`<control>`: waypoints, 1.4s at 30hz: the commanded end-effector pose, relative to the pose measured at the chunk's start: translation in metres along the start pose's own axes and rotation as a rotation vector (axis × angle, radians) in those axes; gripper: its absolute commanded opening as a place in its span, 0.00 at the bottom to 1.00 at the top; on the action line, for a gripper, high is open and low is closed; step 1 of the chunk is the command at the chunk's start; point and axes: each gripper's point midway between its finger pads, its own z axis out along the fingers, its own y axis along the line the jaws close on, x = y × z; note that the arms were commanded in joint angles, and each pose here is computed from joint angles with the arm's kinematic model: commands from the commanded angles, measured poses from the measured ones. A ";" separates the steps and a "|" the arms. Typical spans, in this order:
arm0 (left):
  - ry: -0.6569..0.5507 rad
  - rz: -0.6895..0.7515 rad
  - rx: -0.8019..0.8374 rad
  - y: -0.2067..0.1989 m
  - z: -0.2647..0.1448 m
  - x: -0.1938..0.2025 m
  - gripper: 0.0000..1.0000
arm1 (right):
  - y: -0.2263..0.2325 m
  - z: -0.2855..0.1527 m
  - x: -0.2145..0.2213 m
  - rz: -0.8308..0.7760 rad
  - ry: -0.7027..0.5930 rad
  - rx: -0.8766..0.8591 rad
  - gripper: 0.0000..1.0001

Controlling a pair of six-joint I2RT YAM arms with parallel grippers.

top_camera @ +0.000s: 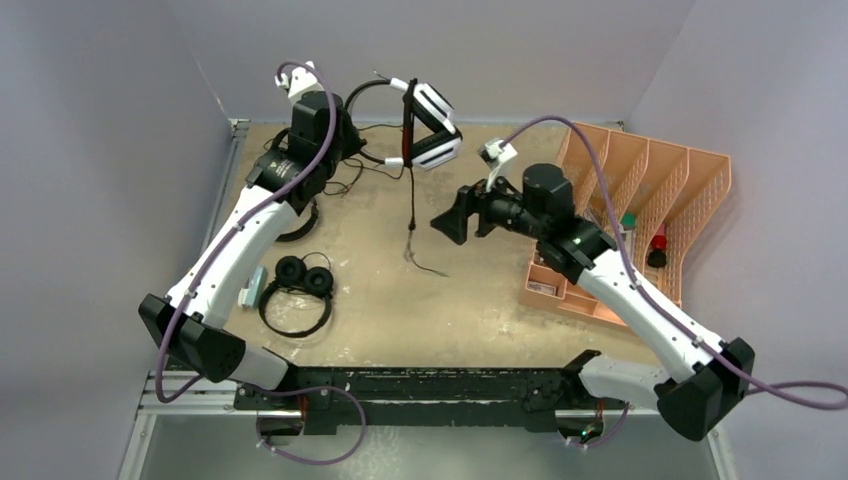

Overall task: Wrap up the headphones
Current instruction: Wrap the headphones cable around the headphones.

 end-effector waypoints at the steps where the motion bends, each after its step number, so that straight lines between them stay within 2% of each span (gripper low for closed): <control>1: -0.116 -0.177 0.189 -0.036 -0.029 -0.058 0.00 | -0.041 -0.019 0.000 0.025 -0.045 0.082 0.89; 5: -0.097 -0.200 0.234 -0.039 -0.035 -0.061 0.00 | -0.043 -0.014 0.000 0.086 -0.081 -0.020 0.92; 13: -0.084 -0.222 0.283 -0.041 -0.043 -0.069 0.00 | -0.047 0.026 0.008 0.061 -0.094 -0.162 0.91; 17: -0.070 -0.229 0.312 -0.046 -0.045 -0.069 0.00 | -0.049 0.045 0.012 -0.038 -0.119 -0.236 0.88; 19: -0.059 -0.230 0.333 -0.050 -0.046 -0.068 0.00 | -0.039 0.051 0.021 -0.091 -0.141 -0.318 0.84; 23: -0.052 -0.234 0.347 -0.052 -0.047 -0.068 0.00 | -0.017 0.060 0.025 -0.178 -0.210 -0.411 0.84; 29: -0.041 -0.245 0.371 -0.057 -0.050 -0.069 0.00 | -0.012 0.071 0.022 -0.182 -0.320 -0.439 0.84; 31: -0.040 -0.248 0.383 -0.059 -0.052 -0.071 0.00 | -0.014 0.075 0.021 -0.176 -0.348 -0.439 0.82; 35: -0.045 -0.246 0.392 -0.061 -0.056 -0.075 0.00 | -0.017 0.084 0.025 -0.144 -0.340 -0.451 0.69; 40: -0.057 -0.246 0.395 -0.061 -0.061 -0.080 0.00 | -0.019 0.088 0.033 -0.099 -0.333 -0.459 0.65; 42: -0.059 -0.248 0.400 -0.061 -0.062 -0.081 0.00 | -0.021 0.090 0.034 -0.094 -0.331 -0.459 0.59</control>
